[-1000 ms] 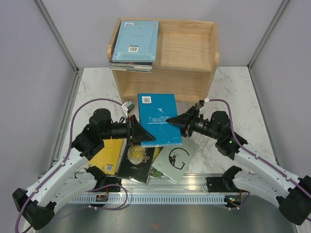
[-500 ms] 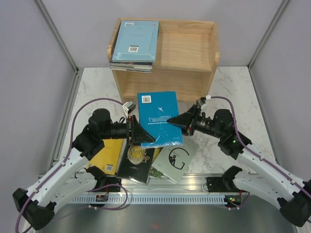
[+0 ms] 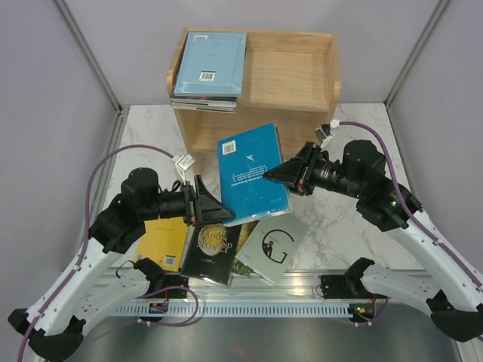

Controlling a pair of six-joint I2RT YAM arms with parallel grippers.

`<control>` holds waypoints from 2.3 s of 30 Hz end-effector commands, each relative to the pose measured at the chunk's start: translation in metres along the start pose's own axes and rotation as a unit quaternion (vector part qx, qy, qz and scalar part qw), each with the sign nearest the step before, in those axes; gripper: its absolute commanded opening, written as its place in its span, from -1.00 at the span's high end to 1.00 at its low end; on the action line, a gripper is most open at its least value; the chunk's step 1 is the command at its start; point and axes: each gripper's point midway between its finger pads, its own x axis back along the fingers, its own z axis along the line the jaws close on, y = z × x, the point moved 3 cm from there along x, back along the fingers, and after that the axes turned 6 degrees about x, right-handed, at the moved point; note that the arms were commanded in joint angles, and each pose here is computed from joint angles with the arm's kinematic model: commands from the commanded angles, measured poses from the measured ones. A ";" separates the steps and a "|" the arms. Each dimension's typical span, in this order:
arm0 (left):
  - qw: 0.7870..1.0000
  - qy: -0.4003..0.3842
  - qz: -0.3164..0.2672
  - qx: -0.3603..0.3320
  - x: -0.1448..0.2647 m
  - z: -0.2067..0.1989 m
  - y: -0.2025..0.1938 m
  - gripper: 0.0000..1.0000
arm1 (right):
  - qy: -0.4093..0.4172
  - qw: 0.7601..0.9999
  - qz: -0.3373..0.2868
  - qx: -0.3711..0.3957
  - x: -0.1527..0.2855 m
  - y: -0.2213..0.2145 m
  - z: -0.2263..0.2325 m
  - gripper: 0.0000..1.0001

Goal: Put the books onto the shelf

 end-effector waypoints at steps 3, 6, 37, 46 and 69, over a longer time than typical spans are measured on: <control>0.997 0.049 -0.046 -0.036 0.025 0.005 -0.004 -1.00 | 0.103 0.990 -0.070 0.070 0.039 0.032 0.094 1.00; 0.995 0.058 -0.069 -0.039 0.037 0.006 -0.007 -1.00 | 0.113 0.986 -0.077 0.091 0.039 0.044 0.120 1.00; 0.991 0.067 -0.114 -0.026 0.067 0.010 -0.024 -1.00 | 0.213 0.960 -0.183 0.017 -0.091 0.223 0.184 1.00; 0.989 0.080 -0.121 -0.030 0.070 0.014 -0.023 -1.00 | 0.195 0.957 -0.214 0.007 -0.101 0.236 0.169 1.00; 0.987 0.110 -0.110 -0.043 0.057 0.020 -0.011 -0.99 | 0.130 0.974 -0.177 0.062 -0.094 0.204 0.148 -0.58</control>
